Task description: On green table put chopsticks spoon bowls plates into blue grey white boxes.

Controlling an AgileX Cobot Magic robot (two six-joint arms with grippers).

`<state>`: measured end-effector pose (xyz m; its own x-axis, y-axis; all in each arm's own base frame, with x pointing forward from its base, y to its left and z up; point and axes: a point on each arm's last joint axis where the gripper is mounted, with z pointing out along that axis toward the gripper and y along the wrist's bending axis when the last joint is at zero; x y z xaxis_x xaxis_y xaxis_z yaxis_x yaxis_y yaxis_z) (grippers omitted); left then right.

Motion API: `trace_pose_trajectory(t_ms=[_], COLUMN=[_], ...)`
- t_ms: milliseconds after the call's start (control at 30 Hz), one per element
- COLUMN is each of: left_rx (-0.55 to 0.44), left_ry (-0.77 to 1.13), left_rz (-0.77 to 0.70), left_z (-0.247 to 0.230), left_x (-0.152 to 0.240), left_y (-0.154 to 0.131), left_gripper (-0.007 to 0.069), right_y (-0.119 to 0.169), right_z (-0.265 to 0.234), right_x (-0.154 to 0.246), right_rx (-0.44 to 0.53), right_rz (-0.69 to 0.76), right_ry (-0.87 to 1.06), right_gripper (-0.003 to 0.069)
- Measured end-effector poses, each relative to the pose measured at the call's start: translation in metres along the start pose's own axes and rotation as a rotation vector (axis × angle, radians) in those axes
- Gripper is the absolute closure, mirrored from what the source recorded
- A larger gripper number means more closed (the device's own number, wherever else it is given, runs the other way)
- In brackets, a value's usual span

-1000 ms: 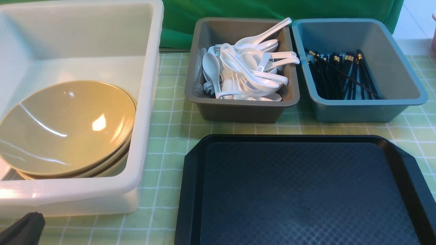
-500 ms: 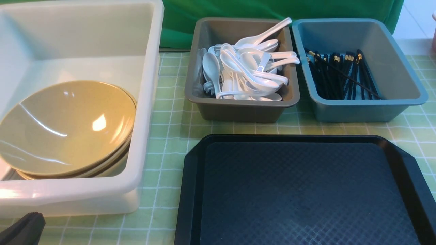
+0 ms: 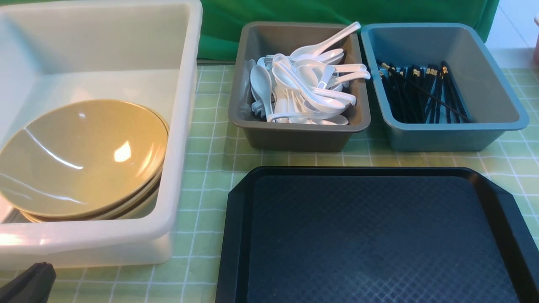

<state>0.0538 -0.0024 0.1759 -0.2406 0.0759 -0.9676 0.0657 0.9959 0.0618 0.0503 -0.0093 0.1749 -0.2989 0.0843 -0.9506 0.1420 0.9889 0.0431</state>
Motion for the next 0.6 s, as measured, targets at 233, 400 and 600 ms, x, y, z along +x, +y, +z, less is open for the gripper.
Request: trace_pose_trajectory(t_ms=[233, 400, 600], left_rx=[0.0, 0.0, 0.0], left_ry=[0.0, 0.0, 0.0], left_rz=[0.0, 0.0, 0.0], left_z=[0.0, 0.0, 0.0], left_x=[0.0, 0.0, 0.0], left_y=[0.0, 0.0, 0.0], left_gripper=[0.0627, 0.0627, 0.0627], right_y=[0.0, 0.0, 0.0], right_z=[0.0, 0.0, 0.0], right_x=[-0.0001, -0.0001, -0.0001], right_rx=[0.0, 0.0, 0.0], right_rz=[0.0, 0.0, 0.0], right_ry=[-0.001, -0.001, -0.001], right_gripper=[0.047, 0.0465, 0.0461])
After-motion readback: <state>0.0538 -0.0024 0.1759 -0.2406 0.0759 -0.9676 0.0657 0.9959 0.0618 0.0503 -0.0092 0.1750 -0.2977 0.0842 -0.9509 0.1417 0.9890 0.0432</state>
